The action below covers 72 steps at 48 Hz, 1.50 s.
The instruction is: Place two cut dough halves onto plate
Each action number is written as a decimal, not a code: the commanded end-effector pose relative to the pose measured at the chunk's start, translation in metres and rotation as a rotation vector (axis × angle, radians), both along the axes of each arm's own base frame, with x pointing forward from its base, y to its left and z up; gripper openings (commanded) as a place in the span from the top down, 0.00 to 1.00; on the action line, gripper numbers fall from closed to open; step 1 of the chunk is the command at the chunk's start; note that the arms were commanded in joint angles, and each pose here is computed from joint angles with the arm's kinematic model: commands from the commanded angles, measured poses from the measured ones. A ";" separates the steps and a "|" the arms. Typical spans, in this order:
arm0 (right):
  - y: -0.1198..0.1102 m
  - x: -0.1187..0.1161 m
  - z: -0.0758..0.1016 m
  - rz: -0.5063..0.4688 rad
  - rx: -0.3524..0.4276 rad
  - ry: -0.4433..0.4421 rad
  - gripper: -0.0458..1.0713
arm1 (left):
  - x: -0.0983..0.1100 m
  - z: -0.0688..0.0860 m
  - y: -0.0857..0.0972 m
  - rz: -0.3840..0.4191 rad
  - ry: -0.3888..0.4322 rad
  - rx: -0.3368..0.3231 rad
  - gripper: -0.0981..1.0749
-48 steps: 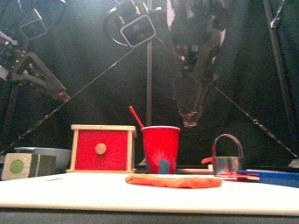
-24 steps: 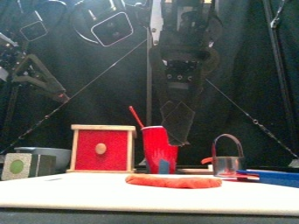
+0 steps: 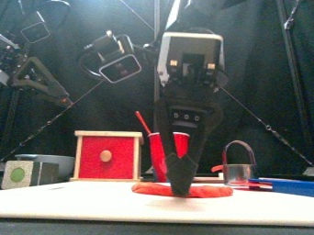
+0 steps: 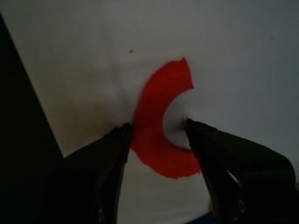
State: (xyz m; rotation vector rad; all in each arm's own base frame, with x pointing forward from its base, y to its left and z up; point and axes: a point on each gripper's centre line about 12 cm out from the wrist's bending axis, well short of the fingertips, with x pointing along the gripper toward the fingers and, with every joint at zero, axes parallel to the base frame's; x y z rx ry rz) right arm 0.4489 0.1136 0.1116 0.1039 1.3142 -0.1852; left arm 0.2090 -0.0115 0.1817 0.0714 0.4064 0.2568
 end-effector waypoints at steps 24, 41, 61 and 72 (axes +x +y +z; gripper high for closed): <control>0.001 -0.003 0.003 -0.049 0.083 -0.039 0.41 | 0.003 0.004 0.000 0.007 -0.011 0.000 0.17; -0.006 -0.001 0.057 -0.077 0.070 -0.101 0.42 | 0.003 0.004 0.000 0.007 -0.012 0.001 0.17; -0.056 -0.030 0.122 -0.142 -0.080 -0.077 0.42 | 0.003 0.004 0.000 0.006 -0.011 0.000 0.17; -0.101 -0.051 0.144 -0.215 -0.162 -0.057 0.42 | 0.002 0.003 0.000 0.004 -0.010 0.000 0.17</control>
